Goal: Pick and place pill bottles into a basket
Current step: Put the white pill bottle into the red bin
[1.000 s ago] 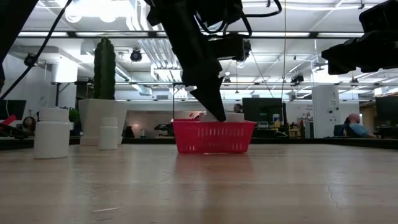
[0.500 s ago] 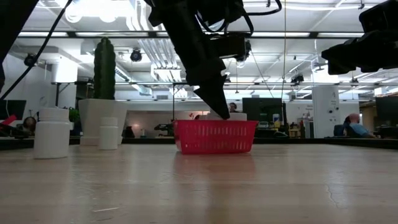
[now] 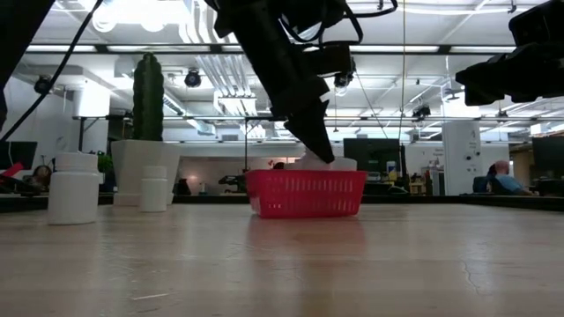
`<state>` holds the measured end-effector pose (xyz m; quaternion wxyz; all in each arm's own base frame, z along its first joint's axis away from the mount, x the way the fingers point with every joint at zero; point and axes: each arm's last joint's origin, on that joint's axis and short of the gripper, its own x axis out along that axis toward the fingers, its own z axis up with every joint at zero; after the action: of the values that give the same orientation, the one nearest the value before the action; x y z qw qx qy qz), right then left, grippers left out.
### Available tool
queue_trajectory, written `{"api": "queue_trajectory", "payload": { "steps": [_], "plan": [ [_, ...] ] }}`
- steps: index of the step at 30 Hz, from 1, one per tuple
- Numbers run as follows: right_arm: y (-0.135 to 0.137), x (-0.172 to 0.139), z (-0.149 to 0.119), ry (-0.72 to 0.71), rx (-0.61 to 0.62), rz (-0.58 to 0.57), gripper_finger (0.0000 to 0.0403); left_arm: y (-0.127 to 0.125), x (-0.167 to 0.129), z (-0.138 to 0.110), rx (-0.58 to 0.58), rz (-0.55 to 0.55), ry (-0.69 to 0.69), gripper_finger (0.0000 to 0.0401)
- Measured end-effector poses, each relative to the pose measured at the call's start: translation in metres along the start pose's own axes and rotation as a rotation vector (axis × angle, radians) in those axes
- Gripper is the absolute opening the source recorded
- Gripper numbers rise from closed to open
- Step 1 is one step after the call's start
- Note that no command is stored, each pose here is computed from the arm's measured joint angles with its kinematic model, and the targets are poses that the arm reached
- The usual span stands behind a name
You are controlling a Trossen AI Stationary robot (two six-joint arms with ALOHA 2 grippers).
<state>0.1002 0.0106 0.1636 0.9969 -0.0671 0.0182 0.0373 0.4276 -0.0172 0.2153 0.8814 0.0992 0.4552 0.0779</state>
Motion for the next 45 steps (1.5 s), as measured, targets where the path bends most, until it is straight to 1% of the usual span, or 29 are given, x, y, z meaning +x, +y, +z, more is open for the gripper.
{"api": "queue_trajectory", "payload": {
  "steps": [12,35,38,45],
  "plan": [
    [0.0000,0.0000,0.0001,-0.001,0.000,0.000,0.0009,-0.0002,0.0001,-0.0010,-0.047,0.001,0.005,0.0155],
    [0.0000,0.0000,0.0000,0.000,0.000,0.000,0.0009,-0.0004,0.0009,-0.0018,-0.050,0.003,0.005,0.0156],
    [0.0000,0.0000,0.0000,0.000,0.000,0.000,0.0009,-0.0004,0.0009,-0.0018,-0.050,0.003,0.005,0.0164],
    [0.0000,0.0000,0.0000,0.000,0.000,0.000,0.0009,-0.0004,0.0009,-0.0018,-0.050,0.003,0.005,0.0200]
  ]
}}
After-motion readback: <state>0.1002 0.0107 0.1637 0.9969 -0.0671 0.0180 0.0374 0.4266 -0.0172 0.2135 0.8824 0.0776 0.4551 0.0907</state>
